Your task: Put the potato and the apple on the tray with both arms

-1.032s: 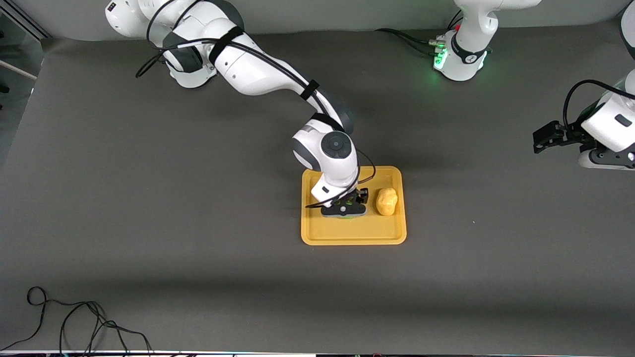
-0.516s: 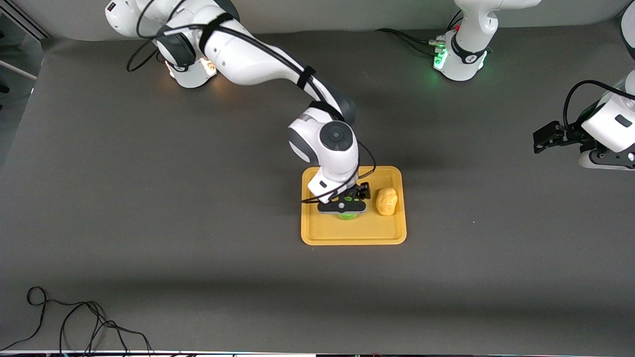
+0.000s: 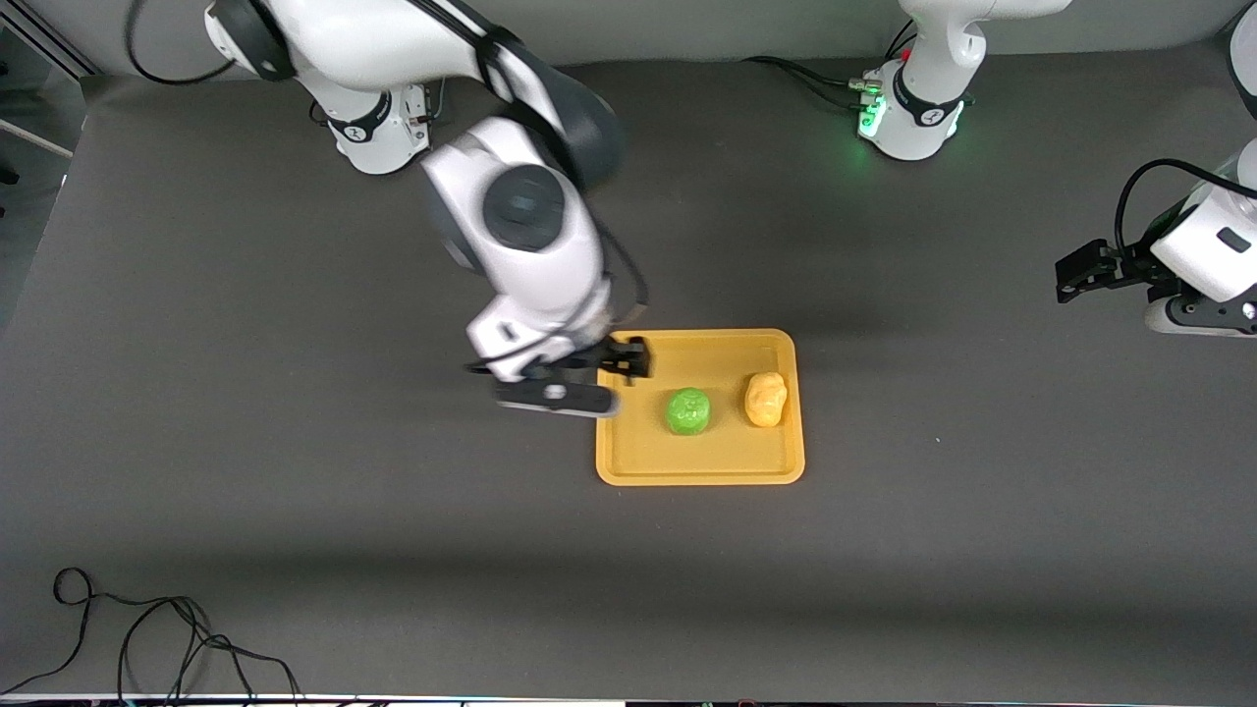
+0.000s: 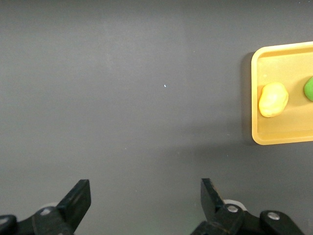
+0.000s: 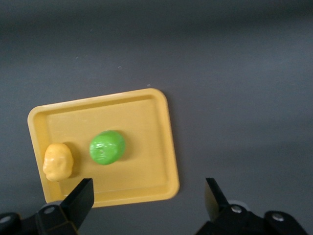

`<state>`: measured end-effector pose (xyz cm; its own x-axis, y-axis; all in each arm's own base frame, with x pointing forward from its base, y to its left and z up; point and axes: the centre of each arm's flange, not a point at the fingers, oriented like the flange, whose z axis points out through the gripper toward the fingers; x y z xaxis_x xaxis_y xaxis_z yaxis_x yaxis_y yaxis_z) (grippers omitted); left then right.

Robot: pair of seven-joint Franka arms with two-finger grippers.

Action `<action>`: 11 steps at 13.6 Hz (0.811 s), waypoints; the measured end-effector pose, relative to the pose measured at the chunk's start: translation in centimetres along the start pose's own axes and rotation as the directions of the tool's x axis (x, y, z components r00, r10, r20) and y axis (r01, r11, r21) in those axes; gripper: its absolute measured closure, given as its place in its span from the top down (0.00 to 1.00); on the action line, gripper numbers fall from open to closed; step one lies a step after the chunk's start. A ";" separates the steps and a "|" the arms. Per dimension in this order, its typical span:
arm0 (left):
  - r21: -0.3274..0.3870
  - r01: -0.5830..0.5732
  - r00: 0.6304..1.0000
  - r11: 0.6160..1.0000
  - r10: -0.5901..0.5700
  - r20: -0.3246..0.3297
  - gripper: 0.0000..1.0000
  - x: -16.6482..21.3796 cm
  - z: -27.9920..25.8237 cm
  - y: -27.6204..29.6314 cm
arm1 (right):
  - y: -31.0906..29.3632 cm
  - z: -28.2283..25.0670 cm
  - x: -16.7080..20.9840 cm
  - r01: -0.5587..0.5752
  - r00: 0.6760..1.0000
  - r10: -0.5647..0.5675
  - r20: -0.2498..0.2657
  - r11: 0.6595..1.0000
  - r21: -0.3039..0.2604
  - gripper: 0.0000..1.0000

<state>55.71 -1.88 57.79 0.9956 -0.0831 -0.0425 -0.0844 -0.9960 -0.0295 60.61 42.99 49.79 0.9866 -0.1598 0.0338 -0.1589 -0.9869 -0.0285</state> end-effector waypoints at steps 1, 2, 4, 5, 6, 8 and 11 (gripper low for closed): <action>0.000 0.000 1.000 1.000 0.000 0.000 1.00 0.0 0.0 0.0 | 2.1 -2.2 0.6 0.025 1.000 -0.025 0.009 1.000 -0.010 1.00; 0.000 0.000 1.000 1.000 0.000 0.000 1.00 0.0 0.0 0.0 | 4.5 -4.1 1.0 0.050 0.998 -0.049 0.027 0.998 -0.028 1.00; 0.000 0.000 1.000 1.000 0.000 0.000 1.00 0.0 0.0 0.0 | 10.0 -7.0 2.2 0.090 0.995 -0.088 0.043 0.995 -0.052 1.00; 0.000 0.000 1.000 1.000 0.000 0.000 1.00 0.0 0.0 0.0 | 13.1 -8.1 2.8 0.113 0.993 -0.110 0.050 0.992 -0.060 1.00; 0.000 0.000 1.000 1.000 0.000 0.001 1.00 0.0 0.0 0.0 | 16.3 -9.0 3.3 0.132 0.990 -0.129 0.060 0.989 -0.064 1.00; 0.000 0.000 1.000 1.000 0.000 0.000 1.00 0.0 0.0 0.0 | 22.9 -10.4 4.0 0.157 0.985 -0.152 0.080 0.986 -0.056 1.00; 0.000 0.000 1.000 1.000 0.000 0.000 1.00 0.0 0.0 0.0 | 32.3 -11.7 4.2 0.160 0.984 -0.157 0.084 0.987 -0.021 1.00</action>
<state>55.73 -1.87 57.77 0.9956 -0.0831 -0.0426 -0.0843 -0.9960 -0.0295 59.17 10.17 60.66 0.9989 0.0000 -0.0459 0.0000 -1.0000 -0.0015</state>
